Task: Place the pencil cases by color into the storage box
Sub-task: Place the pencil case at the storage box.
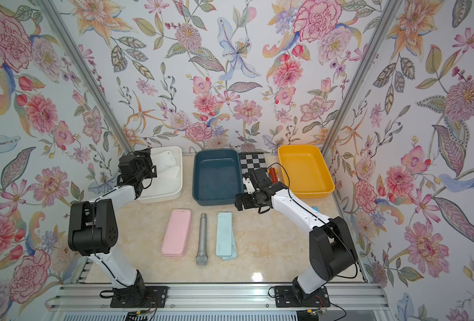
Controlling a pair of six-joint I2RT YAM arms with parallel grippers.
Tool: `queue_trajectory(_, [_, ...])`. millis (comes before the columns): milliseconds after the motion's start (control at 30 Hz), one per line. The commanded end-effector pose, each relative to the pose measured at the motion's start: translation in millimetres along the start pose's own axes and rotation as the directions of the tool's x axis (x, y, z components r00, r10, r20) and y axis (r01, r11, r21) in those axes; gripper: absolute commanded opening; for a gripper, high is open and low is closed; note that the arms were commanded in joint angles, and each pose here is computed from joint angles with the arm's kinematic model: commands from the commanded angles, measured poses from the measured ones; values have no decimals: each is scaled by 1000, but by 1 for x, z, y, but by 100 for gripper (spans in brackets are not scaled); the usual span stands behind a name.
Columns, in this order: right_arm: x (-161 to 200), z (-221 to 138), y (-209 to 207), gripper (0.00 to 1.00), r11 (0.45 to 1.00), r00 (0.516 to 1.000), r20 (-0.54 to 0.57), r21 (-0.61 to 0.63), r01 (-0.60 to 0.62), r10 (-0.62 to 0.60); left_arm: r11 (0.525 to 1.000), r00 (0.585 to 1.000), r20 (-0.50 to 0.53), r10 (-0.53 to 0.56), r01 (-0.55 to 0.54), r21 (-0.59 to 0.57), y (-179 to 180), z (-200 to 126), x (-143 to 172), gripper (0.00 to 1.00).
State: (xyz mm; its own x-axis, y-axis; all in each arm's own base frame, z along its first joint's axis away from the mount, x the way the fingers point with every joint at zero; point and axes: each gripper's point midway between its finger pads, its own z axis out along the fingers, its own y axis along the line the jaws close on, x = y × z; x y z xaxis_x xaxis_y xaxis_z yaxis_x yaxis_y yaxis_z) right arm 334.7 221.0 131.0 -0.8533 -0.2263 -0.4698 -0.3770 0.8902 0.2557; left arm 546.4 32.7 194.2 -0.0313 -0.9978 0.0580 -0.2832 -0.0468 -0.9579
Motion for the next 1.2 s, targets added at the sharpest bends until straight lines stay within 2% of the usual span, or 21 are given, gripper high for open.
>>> queue_trajectory(0, [3,2,2,100,1000,1000,-4,-6,0,0,995,1000,-5,21,-21,-93,27,3,2,98])
queue_trajectory(200, [2,2,1,100,1000,1000,-1,-8,-1,1,994,997,-42,67,-70,-85,25,3,11,98])
queue_trajectory(300, [1,0,2,100,1000,1000,7,-8,5,-4,986,983,-103,151,-157,-53,14,1,26,98])
queue_trajectory(400, [3,-2,2,100,1000,1000,4,-6,10,-10,963,953,-154,262,-269,-24,11,-7,46,98])
queue_trajectory(500, [5,-9,4,100,1000,1000,2,0,13,-13,907,884,-211,417,-421,29,8,-22,74,98])
queue_trajectory(567, [7,-15,7,100,1000,1000,-5,4,20,-20,864,833,-235,501,-500,67,6,-35,91,98])
queue_trajectory(700, [16,-29,15,100,1000,999,-36,17,22,-21,766,697,-335,634,-625,149,15,-58,140,98])
queue_trajectory(867, [31,-41,26,100,998,999,-50,54,-15,18,597,471,-444,762,-777,201,44,-95,189,98])
queue_trajectory(900, [33,-43,28,100,998,999,-46,67,-20,23,555,426,-450,785,-807,203,47,-103,194,98])
queue_trajectory(967, [44,-43,37,100,993,998,-55,114,-26,32,433,314,-438,842,-878,203,48,-122,200,98])
queue_trajectory(1033, [55,-39,46,100,991,997,-76,129,-24,34,347,237,-425,873,-916,202,47,-140,201,98])
queue_trajectory(1167, [78,-24,61,100,984,994,-82,173,-51,66,251,156,-414,897,-950,185,46,-172,188,98])
